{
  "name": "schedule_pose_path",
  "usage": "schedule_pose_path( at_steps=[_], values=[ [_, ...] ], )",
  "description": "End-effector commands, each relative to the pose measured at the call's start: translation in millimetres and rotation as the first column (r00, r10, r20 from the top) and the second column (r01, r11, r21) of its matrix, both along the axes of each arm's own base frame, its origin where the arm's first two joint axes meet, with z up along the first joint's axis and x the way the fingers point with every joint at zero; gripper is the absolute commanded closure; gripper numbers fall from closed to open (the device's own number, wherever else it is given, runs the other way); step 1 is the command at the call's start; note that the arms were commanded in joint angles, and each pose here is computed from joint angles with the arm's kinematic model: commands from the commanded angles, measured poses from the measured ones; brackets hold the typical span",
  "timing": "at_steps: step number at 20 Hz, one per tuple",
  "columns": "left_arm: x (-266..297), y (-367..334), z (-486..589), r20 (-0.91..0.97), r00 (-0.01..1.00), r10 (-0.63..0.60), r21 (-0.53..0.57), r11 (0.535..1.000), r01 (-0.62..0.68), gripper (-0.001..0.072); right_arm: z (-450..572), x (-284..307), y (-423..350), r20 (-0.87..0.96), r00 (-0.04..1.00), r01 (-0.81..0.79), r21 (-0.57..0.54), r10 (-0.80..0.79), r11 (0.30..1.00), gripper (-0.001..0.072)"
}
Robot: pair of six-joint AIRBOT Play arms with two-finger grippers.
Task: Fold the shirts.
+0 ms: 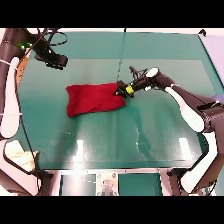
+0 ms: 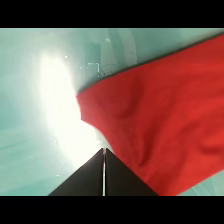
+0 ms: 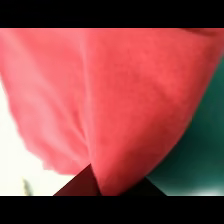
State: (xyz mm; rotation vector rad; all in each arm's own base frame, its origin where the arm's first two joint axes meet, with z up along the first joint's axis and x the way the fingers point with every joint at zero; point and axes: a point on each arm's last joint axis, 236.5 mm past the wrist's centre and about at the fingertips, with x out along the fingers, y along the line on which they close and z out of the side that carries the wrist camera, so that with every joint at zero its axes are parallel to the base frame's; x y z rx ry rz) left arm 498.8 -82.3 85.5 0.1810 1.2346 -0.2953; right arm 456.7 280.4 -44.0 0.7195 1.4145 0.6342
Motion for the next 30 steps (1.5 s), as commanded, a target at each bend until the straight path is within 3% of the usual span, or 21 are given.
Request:
schedule_pose_path(
  at_steps=[1, 5, 8, 13, 18, 21, 24, 30],
  values=[
    [-0.7, 0.7, -0.1, -0.003, 1.0, 0.001, 0.001, 1.0, -0.001, 0.0686, 86.0, 25.1, -21.8, 0.13, 0.991, 0.013, 0.069, -0.022, 0.998, 0.0695],
    [-2.5, 0.8, -4.4, -0.015, 1.0, 0.001, 0.002, 1.0, -0.001, 0.0686, 195.9, 45.5, -134.0, 0.292, 0.932, 0.194, 0.099, -0.214, 0.976, 0.0696],
    [-13.1, 2.1, -28.2, -0.085, 0.996, 0.001, 0.011, 1.0, 0.0, 0.0686, 235.5, 42.7, -247.0, 0.345, 0.849, 0.393, 0.094, -0.4, 0.915, 0.0696],
    [-16.5, 2.5, -37.0, -0.107, 0.994, 0.002, 0.014, 1.0, 0.0, 0.0686, 243.4, -0.4, -428.4, 0.327, 0.669, 0.686, 0.072, -0.667, 0.724, 0.0696],
    [-16.8, 1.8, -37.0, -0.109, 0.994, 0.003, 0.01, 1.0, -0.002, 0.0686, 219.3, -86.2, -556.5, 0.292, 0.496, 0.864, -0.07, -0.818, 0.499, 0.0696],
    [-17.0, 1.7, -37.0, -0.11, 0.994, 0.004, 0.009, 1.0, -0.003, 0.0686, 226.7, -121.8, -588.7, 0.317, 0.416, 0.908, -0.1, -0.852, 0.406, 0.0696],
    [-17.7, 1.5, -37.1, -0.113, 0.993, 0.011, 0.007, 1.0, -0.01, 0.0686, 235.3, -141.3, -592.2, 0.337, 0.403, 0.915, -0.133, -0.851, 0.38, 0.0696],
    [-22.6, -3.6, -37.4, -0.134, 0.991, 0.001, -0.013, 1.0, -0.003, 0.0686, 191.2, -193.5, -586.3, 0.215, 0.427, 0.87, -0.362, -0.878, 0.335, 0.0696]
  ],
)
